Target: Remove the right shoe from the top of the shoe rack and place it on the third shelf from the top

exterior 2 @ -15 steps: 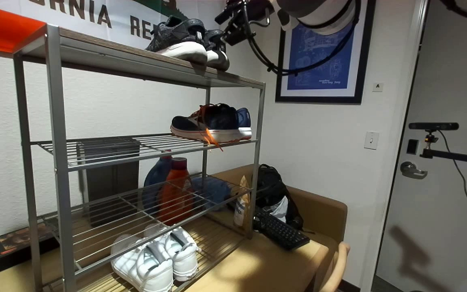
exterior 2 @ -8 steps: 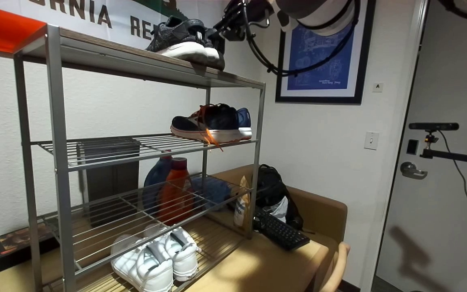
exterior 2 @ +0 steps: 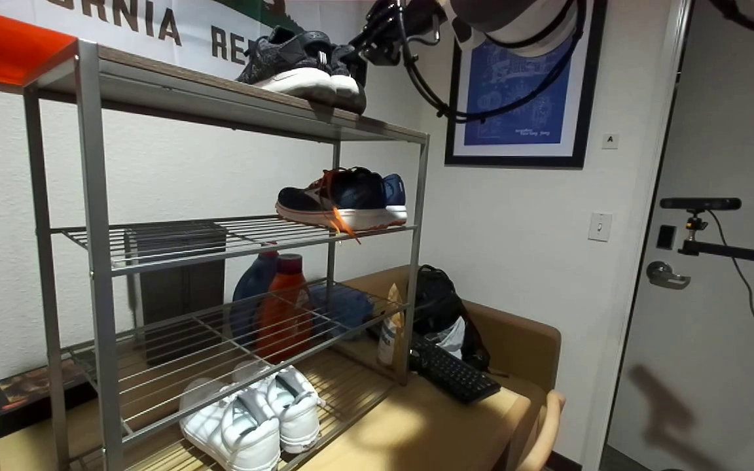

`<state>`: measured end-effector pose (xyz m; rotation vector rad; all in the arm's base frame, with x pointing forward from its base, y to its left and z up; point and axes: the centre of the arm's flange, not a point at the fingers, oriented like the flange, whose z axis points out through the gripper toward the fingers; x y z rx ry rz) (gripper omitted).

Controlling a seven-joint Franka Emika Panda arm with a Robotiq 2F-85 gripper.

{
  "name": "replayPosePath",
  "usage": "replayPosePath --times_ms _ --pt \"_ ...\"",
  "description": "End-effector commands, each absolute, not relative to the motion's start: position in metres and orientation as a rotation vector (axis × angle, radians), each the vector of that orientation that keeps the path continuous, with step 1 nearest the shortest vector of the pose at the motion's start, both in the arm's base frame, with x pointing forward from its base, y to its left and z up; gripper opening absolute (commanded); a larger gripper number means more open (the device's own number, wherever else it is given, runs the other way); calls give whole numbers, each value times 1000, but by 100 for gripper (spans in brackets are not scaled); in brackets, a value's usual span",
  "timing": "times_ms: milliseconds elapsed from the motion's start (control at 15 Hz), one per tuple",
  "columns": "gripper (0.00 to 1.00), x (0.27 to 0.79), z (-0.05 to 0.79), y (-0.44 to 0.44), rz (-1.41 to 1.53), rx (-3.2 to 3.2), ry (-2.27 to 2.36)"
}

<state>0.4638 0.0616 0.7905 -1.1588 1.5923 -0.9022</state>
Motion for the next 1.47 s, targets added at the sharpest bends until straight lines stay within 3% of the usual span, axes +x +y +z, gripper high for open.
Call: replayPosePath --times_ms 0,533,1400 --pt "6 432 793 48 -911 -1143 1598" --pt "6 372 781 13 -920 -1101 1623" --pt "6 308 764 37 -1001 -1221 1558"
